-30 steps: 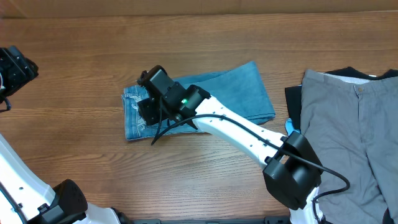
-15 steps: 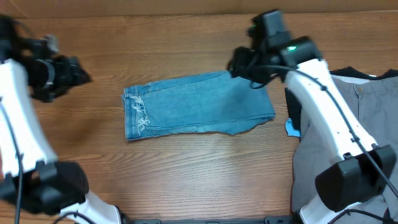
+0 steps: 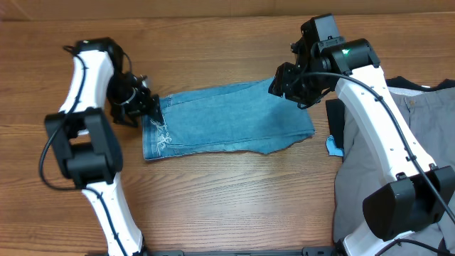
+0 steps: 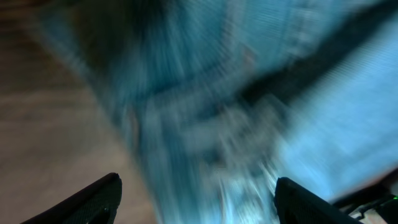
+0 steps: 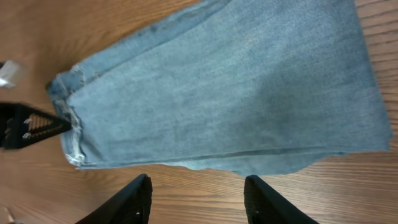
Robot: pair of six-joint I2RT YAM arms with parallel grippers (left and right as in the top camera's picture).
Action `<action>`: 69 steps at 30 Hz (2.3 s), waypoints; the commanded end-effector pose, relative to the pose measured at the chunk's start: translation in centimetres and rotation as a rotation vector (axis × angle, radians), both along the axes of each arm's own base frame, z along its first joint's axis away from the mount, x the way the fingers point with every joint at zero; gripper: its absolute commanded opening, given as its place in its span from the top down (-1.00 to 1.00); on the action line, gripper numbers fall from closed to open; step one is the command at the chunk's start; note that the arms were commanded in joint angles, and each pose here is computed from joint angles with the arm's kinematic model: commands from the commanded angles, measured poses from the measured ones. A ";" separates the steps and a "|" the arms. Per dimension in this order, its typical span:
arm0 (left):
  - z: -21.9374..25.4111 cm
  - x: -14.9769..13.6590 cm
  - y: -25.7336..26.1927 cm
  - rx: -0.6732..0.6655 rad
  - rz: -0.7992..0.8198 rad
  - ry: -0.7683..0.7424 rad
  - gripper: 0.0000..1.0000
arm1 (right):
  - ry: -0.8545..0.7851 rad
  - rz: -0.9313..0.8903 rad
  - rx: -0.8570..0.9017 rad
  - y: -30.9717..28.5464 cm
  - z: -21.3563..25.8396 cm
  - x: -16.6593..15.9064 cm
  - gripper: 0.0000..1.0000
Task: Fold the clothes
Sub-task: 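Grasp the folded jeans' left edge with the left gripper and lift it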
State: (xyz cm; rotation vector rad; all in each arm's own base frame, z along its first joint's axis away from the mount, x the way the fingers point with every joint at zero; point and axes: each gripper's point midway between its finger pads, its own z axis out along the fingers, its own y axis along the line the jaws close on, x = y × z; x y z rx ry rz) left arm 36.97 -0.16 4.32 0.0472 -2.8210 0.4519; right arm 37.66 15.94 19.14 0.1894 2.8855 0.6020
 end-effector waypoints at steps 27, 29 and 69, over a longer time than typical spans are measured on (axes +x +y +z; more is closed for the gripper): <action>13.7 2.9 5.1 0.112 0.204 -0.274 0.92 | -0.003 0.011 -0.077 -1.5 -0.2 -0.5 -0.03; 16.6 3.5 3.4 0.058 0.198 -0.367 0.92 | 0.014 0.008 -0.071 -1.4 -1.1 -0.7 -0.03; 13.9 5.0 9.9 0.438 0.380 -0.339 0.91 | -0.465 0.187 0.162 12.1 -5.7 7.1 -0.06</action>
